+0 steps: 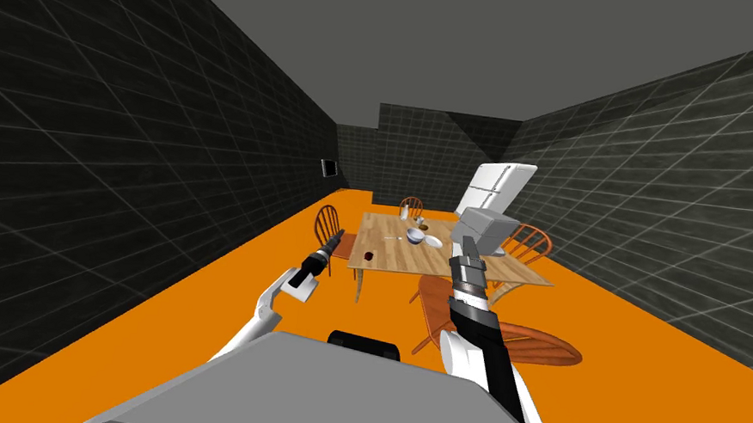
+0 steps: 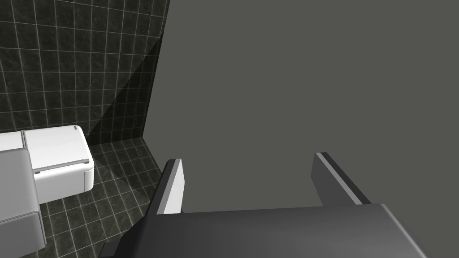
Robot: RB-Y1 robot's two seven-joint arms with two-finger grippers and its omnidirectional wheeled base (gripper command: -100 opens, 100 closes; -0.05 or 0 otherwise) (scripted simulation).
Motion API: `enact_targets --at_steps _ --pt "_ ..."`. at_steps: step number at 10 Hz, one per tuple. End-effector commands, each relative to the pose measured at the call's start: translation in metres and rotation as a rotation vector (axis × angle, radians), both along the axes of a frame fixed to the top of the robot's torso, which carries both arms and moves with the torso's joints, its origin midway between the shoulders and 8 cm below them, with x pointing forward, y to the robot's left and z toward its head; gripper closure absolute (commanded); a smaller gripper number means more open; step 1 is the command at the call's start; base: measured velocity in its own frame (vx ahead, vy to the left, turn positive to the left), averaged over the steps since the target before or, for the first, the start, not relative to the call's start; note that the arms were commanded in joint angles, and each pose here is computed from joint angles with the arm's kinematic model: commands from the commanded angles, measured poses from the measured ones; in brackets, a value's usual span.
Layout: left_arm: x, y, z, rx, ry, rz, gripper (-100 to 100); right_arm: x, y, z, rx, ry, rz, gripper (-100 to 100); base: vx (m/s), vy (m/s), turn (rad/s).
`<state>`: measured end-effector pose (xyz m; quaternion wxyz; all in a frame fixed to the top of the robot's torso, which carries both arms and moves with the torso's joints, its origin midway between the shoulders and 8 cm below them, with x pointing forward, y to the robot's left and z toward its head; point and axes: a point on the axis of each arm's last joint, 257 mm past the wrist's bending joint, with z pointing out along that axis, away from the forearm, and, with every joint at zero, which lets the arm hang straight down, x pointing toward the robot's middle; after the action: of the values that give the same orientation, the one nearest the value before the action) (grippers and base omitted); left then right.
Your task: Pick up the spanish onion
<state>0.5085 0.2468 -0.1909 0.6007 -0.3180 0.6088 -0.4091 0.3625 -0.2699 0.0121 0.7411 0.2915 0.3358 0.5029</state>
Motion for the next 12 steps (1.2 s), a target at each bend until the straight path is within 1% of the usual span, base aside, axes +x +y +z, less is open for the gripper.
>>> enact_targets --at_steps 1,2,4,7,9,12 --pt "0.008 0.004 -0.019 0.031 0.060 0.004 -100 0.000 0.000 0.000 0.000 0.000 0.000 0 -0.063 0.086 -0.069" --pt "0.008 0.004 -0.019 0.031 0.060 0.004 -100 0.000 0.000 0.000 0.000 0.000 0.000 0 -0.034 0.053 -0.026" --pt "0.015 0.008 -0.043 0.066 0.129 0.011 -100 0.000 0.000 0.000 0.000 0.000 0.000 0 -0.018 0.043 -0.080" --pt "0.019 0.015 -0.079 0.109 0.229 0.027 -100 0.000 0.000 0.000 0.000 0.000 0.000 0 -0.013 0.048 -0.127" --pt "0.018 0.020 -0.103 0.131 0.295 0.039 -100 0.000 0.000 0.000 0.000 0.000 0.000 0 0.019 0.025 -0.168" --pt "0.012 0.030 -0.138 0.165 0.390 0.059 -100 0.000 0.000 0.000 0.000 0.000 0.000 0 0.047 0.011 -0.198"
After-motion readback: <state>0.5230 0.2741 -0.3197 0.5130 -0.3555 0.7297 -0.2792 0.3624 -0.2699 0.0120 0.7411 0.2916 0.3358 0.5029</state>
